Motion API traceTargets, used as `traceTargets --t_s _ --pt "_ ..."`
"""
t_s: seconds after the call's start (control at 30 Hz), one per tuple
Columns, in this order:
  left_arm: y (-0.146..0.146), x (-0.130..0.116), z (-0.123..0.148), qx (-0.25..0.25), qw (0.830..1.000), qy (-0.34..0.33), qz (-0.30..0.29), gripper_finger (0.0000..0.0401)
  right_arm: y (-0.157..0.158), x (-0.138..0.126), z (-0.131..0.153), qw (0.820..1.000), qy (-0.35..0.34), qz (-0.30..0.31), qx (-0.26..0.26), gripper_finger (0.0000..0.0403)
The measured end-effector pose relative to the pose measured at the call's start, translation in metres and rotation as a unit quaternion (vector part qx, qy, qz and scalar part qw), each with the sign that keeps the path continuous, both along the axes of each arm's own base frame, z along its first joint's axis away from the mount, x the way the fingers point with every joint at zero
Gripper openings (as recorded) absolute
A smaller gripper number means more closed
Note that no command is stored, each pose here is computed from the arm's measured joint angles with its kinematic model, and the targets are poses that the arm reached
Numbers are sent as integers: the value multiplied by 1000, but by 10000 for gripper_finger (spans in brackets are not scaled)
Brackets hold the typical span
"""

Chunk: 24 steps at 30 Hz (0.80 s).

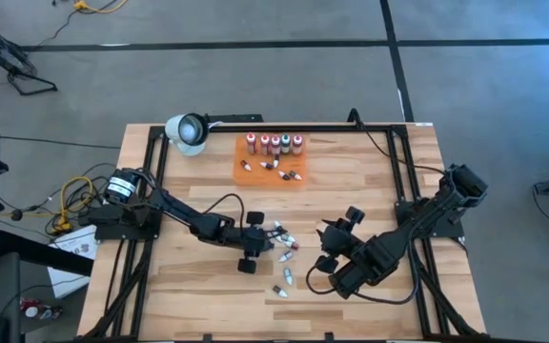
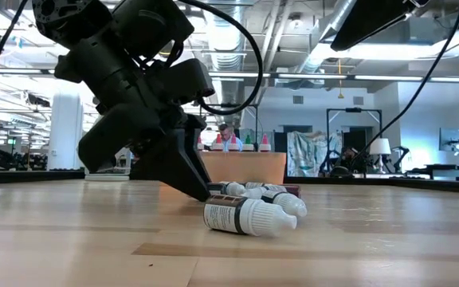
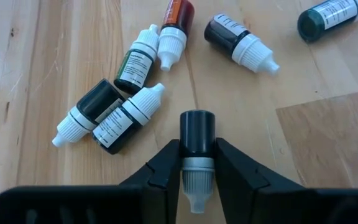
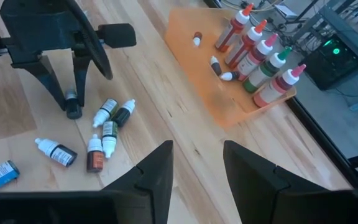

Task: Pick & Place food coloring
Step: Put the small black food coloring bottle into the orange bin

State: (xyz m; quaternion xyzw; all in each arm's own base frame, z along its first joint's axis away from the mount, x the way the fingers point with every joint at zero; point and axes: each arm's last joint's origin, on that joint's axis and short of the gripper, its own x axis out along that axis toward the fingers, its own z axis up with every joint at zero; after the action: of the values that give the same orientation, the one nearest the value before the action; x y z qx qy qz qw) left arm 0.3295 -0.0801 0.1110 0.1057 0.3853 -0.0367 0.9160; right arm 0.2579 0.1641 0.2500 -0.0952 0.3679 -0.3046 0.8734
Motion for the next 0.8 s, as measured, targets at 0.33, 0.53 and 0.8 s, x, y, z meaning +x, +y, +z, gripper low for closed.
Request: traceTargets --t_s 0.33,0.53,0.8 --pt "0 5 10 21 1000 -18 14 78 0 -1 0 1000 5 2 -4 133" --pt "-2 12 21 33 999 -33 12 79 -1 -1 0 1000 7 2 -5 132" --pt "3 25 45 182 982 -8 55 79 -1 -1 0 1000 9 2 -5 134"
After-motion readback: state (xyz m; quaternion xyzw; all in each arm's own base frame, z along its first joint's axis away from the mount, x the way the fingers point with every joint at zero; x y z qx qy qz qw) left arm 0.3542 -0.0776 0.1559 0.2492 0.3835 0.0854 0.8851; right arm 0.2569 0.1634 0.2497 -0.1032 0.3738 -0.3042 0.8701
